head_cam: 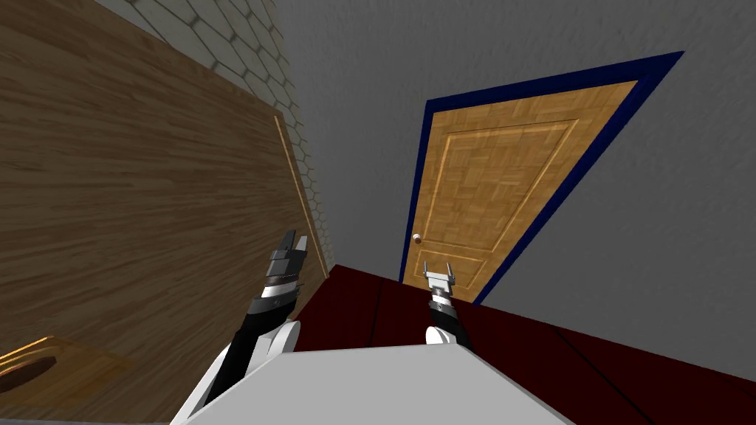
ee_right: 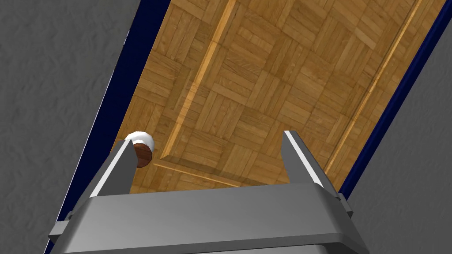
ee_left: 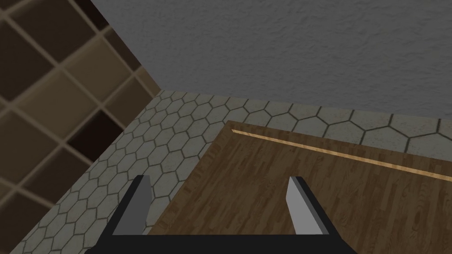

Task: Pull the door open

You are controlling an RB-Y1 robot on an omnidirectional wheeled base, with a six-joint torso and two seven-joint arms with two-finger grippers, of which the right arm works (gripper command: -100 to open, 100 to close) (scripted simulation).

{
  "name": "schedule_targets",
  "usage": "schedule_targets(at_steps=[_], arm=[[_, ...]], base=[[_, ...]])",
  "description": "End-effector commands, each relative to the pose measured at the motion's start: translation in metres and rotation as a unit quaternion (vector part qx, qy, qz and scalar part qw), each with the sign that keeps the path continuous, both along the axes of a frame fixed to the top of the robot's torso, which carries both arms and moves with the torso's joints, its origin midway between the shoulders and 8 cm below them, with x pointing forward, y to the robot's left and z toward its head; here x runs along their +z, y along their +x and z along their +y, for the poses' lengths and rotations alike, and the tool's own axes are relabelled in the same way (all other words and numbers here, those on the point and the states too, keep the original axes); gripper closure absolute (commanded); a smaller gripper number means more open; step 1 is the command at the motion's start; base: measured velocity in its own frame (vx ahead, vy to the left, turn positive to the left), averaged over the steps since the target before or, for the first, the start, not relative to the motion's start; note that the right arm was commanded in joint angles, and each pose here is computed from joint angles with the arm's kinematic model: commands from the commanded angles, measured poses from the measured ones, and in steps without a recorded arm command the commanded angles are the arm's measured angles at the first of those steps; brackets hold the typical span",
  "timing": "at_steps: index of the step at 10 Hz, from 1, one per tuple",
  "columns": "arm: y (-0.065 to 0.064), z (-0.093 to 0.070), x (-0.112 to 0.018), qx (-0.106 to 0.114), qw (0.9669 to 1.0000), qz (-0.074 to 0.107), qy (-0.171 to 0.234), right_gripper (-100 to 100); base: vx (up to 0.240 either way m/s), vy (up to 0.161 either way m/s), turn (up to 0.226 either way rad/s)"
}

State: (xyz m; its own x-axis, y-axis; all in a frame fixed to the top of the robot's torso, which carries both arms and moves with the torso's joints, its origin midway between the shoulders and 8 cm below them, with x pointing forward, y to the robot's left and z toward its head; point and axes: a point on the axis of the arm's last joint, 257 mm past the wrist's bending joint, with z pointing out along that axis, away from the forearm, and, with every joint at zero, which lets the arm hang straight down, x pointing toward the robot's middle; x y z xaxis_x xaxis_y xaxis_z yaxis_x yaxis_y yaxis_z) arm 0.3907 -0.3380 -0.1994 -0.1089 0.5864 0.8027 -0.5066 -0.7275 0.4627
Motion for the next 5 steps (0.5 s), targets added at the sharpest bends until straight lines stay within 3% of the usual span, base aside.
schedule_targets(at_steps=[1, 5], arm=[[-0.001, -0.004, -0.015, 0.001, 0.9996, 0.003, 0.028, -100], [-0.005, -0.014, -0.048, -0.002, 0.996, 0.011, 0.088, -100]], base=[[0.064, -0.077, 0.138], [0.076, -0.066, 0.178]])
